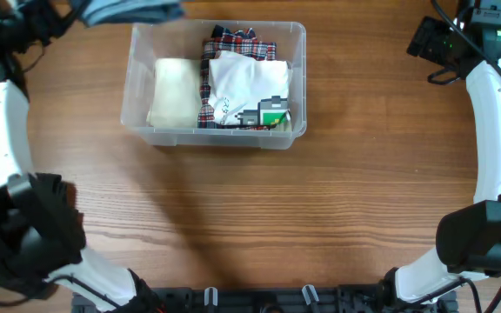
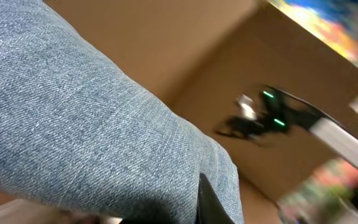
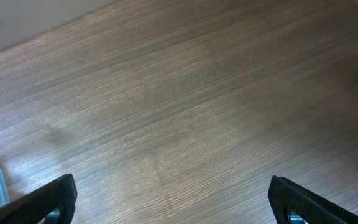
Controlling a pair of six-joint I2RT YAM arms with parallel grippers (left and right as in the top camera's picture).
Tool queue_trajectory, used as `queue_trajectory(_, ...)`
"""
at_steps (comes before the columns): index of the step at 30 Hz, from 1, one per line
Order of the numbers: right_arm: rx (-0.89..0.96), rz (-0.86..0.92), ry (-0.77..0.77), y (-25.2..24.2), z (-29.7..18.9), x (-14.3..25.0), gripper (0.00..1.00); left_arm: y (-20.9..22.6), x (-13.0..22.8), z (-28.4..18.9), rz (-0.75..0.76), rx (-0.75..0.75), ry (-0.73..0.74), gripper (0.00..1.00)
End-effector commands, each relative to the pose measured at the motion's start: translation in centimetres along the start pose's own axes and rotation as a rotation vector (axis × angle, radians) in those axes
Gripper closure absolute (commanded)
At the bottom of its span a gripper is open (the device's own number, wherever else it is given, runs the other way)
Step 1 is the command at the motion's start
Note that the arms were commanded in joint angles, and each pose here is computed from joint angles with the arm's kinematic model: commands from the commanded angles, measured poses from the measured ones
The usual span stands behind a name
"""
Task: Pack container
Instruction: 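Lift the blue denim with the left gripper and carry it into the bin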
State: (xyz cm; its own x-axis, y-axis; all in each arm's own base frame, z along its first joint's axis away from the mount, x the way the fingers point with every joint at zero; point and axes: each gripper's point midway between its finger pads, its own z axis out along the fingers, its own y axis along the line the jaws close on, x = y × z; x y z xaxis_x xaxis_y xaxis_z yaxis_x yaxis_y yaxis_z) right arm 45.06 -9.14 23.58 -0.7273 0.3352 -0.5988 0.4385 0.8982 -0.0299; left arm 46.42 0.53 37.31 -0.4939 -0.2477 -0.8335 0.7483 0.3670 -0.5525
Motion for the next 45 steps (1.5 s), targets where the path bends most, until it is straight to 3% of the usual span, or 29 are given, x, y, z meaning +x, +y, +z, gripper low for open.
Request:
queue_trajectory(1, 0.012, 0.007, -0.008, -0.3, -0.2, -0.1, 0.00, -5.9, 0.1, 3.3, 0.070, 0.140, 0.092, 0.96)
queue_trajectory(6, 0.011, 0.007, -0.008, -0.2, -0.2, -0.1, 0.00, -8.6, 2.1, 8.0, 0.050, 0.252, 0.164, 0.96)
queue_trajectory(11, 0.012, 0.007, -0.008, -0.3, -0.2, -0.1, 0.00, -8.5, 2.7, 8.4, -0.008, 0.256, 0.177, 0.96)
queue_trajectory(18, 0.012, 0.007, -0.008, -0.2, -0.2, -0.1, 0.00, -7.3, 4.6, 8.3, 0.038, 0.259, 0.168, 0.96)
queue_trajectory(20, 0.012, 0.007, -0.008, -0.3, -0.2, -0.1, 0.00, -5.8, 5.3, 8.1, 0.019, 0.204, 0.154, 0.96)
queue_trajectory(23, 0.012, 0.007, -0.008, -0.3, -0.2, -0.1, 0.00, -1.4, 6.7, 7.1, 0.000, -0.022, 0.147, 0.96)
queue_trajectory(27, 0.011, 0.007, -0.008, -0.2, -0.2, -0.1, 0.00, 1.4, 9.7, 5.8, 0.081, -0.182, 0.236, 0.96)
queue_trajectory(31, 0.012, 0.007, -0.008, -0.3, -0.2, -0.1, 0.00, 2.5, 11.1, 5.5, 0.103, -0.205, 0.278, 0.96)
queue_trajectory(41, 0.012, 0.007, -0.008, -0.2, -0.2, -0.1, 0.00, 5.8, 16.6, 4.9, -0.012, -0.255, 0.418, 0.96)
queue_trajectory(45, 0.012, 0.007, -0.008, -0.3, -0.2, -0.1, 0.00, 7.6, 18.8, 3.3, -0.049, -0.392, 0.533, 0.96)
